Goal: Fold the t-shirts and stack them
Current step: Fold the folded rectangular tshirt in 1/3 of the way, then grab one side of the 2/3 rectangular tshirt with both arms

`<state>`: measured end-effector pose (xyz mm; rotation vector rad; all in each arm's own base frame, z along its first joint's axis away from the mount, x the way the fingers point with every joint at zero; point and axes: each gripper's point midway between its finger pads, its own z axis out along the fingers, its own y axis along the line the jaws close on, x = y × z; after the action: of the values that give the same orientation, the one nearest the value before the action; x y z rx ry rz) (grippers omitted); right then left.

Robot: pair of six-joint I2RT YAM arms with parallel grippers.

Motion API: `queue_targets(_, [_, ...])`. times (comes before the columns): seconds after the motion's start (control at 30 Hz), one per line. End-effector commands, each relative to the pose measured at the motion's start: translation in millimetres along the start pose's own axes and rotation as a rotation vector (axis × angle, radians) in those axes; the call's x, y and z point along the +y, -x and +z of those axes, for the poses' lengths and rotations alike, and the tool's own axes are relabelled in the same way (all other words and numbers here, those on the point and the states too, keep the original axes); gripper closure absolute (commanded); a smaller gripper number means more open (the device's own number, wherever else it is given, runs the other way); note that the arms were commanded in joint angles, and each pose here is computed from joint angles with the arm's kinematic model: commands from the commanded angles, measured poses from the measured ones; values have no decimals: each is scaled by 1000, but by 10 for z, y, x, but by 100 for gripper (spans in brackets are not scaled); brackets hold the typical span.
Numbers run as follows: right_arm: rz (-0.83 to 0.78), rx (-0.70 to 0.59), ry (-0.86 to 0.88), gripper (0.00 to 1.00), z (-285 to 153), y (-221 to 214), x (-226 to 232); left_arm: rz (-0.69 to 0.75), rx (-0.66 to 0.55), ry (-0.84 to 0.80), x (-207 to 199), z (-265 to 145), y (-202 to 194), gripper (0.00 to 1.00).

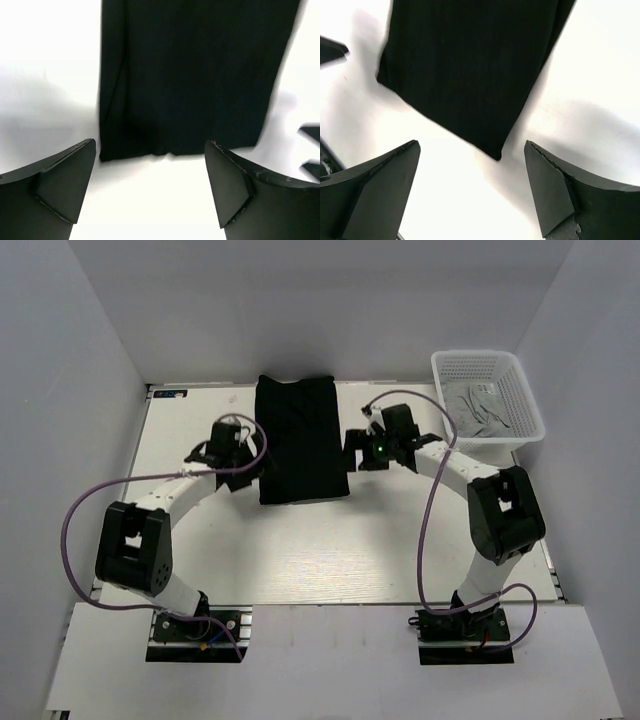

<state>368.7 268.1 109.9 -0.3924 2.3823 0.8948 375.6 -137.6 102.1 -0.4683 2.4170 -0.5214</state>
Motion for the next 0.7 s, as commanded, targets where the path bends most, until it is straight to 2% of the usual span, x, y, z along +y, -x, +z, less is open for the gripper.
queue_targets(0.0, [25, 39, 43, 10, 25, -243, 39, 19, 67, -79, -1, -63, -343, 0])
queue_targets(0.1, [47, 91, 33, 10, 54, -403, -38, 33, 101, -20, 148, -77, -489, 0])
queue_targets(0.3, [64, 159, -3, 10, 252, -588, -222, 55, 137, -12, 249, 40, -665, 0])
queue_targets(0.37, [61, 171, 5, 13, 288, -584, -225, 52, 162, -9, 290, 126, -740, 8])
queue_targets(0.43, [68, 189, -5, 16, 335, -644, -263, 50, 180, -8, 321, 170, -800, 25])
queue_targets(0.53, [77, 219, -16, 24, 382, -763, -326, 38, 194, 17, 416, 231, -887, 39])
queue_targets(0.63, [87, 236, -8, 35, 433, -810, -346, 38, 195, 36, 464, 281, -902, 54])
queue_targets(0.67, [83, 239, 4, 43, 446, -795, -316, 37, 203, 41, 481, 296, -922, 60])
